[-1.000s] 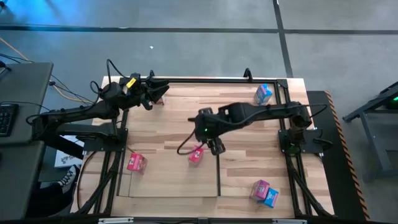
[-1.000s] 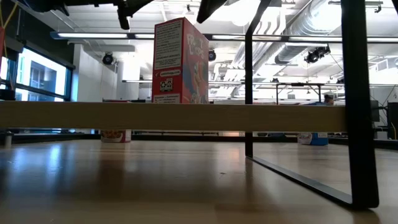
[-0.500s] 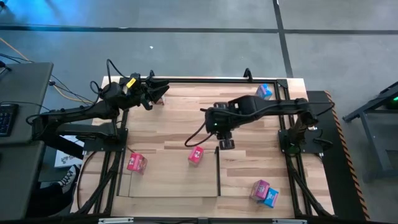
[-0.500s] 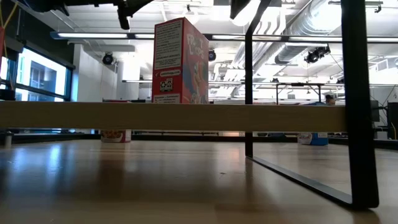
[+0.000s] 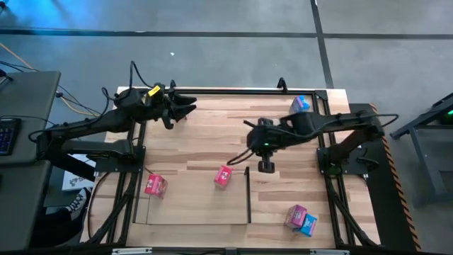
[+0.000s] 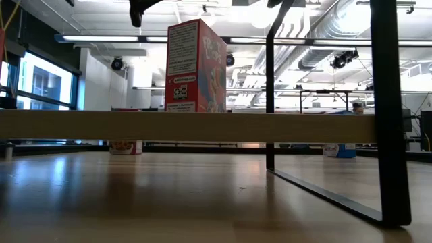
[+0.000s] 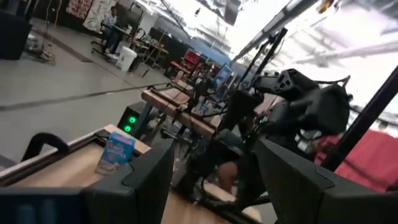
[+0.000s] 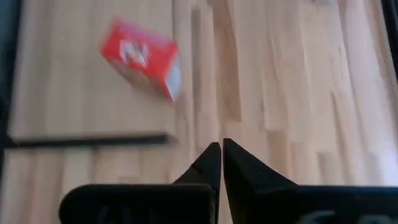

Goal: Stack cereal on shelf
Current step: Adjust the red cereal boxes on the shelf to be aligned together

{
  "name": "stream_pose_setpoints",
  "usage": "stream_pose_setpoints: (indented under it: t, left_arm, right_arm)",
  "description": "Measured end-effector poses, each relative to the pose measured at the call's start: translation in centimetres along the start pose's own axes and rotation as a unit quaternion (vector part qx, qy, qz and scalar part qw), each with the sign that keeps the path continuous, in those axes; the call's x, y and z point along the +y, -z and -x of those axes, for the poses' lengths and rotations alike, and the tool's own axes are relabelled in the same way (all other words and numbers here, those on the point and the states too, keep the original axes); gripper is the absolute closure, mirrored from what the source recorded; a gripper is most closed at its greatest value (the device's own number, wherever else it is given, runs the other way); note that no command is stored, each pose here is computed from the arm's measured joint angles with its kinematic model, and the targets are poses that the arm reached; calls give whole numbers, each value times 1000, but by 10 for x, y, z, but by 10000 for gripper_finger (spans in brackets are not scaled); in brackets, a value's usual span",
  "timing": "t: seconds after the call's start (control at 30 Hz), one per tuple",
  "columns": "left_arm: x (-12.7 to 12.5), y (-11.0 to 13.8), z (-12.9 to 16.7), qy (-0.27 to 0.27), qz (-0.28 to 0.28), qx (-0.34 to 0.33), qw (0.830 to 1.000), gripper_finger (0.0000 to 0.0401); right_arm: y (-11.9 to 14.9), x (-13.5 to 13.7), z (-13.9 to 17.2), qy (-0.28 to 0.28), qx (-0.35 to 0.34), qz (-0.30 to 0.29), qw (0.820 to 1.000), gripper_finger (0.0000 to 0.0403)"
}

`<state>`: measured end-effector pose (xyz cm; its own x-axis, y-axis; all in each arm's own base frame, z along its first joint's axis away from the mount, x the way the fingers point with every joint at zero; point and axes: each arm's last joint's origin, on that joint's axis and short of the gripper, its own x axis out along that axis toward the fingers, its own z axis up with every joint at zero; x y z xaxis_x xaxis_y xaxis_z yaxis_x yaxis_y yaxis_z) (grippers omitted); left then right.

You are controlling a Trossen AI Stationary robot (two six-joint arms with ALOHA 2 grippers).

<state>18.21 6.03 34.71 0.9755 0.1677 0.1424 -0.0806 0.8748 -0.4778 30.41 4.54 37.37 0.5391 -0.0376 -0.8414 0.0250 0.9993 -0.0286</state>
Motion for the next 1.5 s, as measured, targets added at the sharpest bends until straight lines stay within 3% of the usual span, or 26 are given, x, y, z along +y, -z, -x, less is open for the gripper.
stream_pose_setpoints:
  t: [0.17, 0.3, 0.4, 0.6, 0.73, 0.83, 0.97, 1.13, 1.5]
  left_arm:
    - [-1, -2, 0, 1, -13, -3, 1000, 179]
    - [-1, -1, 0, 0, -12, 0, 1000, 179]
    - [-1, -1, 0, 0, -12, -1, 1000, 179]
    - [0, -1, 0, -2, -12, -2, 1000, 179]
    - [0, -1, 0, -6, -8, -4, 1000, 179]
    - [0, -2, 0, -14, 1, -8, 1000, 179]
    - [1, -2, 0, -17, 1, -10, 1000, 179]
    - [1, -2, 0, -17, 0, -10, 1000, 179]
    - [1, -1, 0, -18, -4, -8, 1000, 179]
  right_arm:
    - [3, -1, 9, -45, -126, -56, 989, 385]
    - [-3, -6, 7, -49, -164, -68, 983, 359]
    - [-11, -6, -5, -70, -158, -50, 984, 314]
    - [-40, 4, -36, -130, -136, 23, 982, 183]
    - [-59, 7, -54, -135, -86, 75, 984, 110]
    - [-67, 8, -64, -145, -37, 136, 979, 78]
    - [-71, 13, -84, -155, 23, 221, 963, 62]
    - [-76, 16, -106, -151, 47, 286, 945, 61]
    - [-67, 17, -123, -153, 73, 344, 924, 61]
